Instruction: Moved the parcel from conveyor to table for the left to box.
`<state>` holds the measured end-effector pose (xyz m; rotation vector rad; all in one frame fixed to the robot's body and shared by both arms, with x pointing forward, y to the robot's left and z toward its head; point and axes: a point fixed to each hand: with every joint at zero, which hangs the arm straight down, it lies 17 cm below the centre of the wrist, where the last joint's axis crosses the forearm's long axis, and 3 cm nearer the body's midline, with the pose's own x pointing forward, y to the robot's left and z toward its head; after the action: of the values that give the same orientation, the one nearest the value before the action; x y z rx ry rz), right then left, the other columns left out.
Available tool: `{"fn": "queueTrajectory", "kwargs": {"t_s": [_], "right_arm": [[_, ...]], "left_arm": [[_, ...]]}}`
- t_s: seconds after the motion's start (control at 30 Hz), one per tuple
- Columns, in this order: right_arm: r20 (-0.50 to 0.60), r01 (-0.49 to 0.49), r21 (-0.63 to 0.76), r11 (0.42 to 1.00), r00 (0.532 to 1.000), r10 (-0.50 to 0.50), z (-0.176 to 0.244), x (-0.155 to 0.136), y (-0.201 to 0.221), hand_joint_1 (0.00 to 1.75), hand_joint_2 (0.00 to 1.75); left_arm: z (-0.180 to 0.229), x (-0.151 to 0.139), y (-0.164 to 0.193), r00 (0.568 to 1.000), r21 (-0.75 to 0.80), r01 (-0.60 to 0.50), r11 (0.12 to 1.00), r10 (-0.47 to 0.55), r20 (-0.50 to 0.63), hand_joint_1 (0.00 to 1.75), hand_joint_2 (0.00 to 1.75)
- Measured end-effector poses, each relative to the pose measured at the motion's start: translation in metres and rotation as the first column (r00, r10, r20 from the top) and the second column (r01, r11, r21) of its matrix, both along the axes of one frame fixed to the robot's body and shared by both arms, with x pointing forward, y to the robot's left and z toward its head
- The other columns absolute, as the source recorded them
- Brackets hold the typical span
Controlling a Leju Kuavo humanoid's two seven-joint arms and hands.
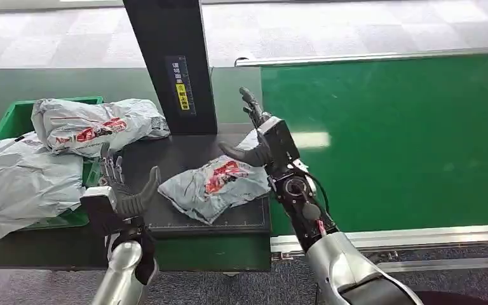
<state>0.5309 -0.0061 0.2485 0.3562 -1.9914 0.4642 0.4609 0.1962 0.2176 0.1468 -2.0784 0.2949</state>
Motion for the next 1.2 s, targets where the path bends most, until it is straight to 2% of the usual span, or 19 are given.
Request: {"fn": "queueTrajectory", "kwargs": {"t_s": [0.13,0.5,0.63,0.7,0.83,0.97,1.03,1.13,1.2], "right_arm": [[-0.036,-0.047,0.045,0.998,0.998,0.049,0.002,-0.003,0.003,0.0,1.75],[-0.042,-0.044,0.061,0.997,0.998,0.046,0.003,-0.002,0.0,0.0,1.75],[-0.1,-0.131,0.122,0.984,0.985,0.143,0.002,-0.009,0.008,0.0,1.75],[-0.115,-0.162,0.142,0.977,0.977,0.179,0.002,-0.012,0.012,0.0,1.75],[-0.113,-0.16,0.157,0.975,0.978,0.178,0.006,-0.011,0.01,0.0,1.75],[-0.04,0.025,0.111,0.994,0.999,-0.02,0.02,0.009,-0.016,0.0,1.75],[-0.061,0.086,0.179,0.98,0.995,-0.076,0.032,0.019,-0.036,0.0,1.75],[-0.162,0.109,0.336,0.936,0.985,-0.057,0.04,0.031,-0.064,0.0,1.75],[-0.188,0.078,0.382,0.921,0.982,-0.005,0.04,0.031,-0.07,0.0,1.75]], "left_arm": [[-0.001,0.001,-0.004,1.0,0.013,0.01,1.0,-0.01,-0.008,0.0,1.75],[0.0,0.003,-0.007,1.0,0.019,0.018,1.0,-0.018,-0.008,0.0,1.75],[-0.001,0.005,-0.014,0.999,0.063,0.028,0.998,-0.027,-0.021,0.0,1.75],[-0.002,0.007,-0.024,0.999,0.136,0.041,0.99,-0.037,-0.035,0.0,1.75],[-0.009,0.005,-0.081,0.977,0.334,0.212,0.918,-0.197,-0.078,0.0,1.75],[-0.021,-0.004,-0.121,0.934,0.38,0.357,0.853,-0.331,-0.132,0.0,1.75],[-0.025,-0.01,-0.139,0.908,0.389,0.418,0.821,-0.39,-0.154,0.0,1.75],[-0.028,-0.019,-0.164,0.867,0.389,0.496,0.776,-0.468,-0.172,0.0,1.75],[-0.025,-0.025,-0.179,0.845,0.391,0.529,0.753,-0.508,-0.165,0.0,1.75]]}}
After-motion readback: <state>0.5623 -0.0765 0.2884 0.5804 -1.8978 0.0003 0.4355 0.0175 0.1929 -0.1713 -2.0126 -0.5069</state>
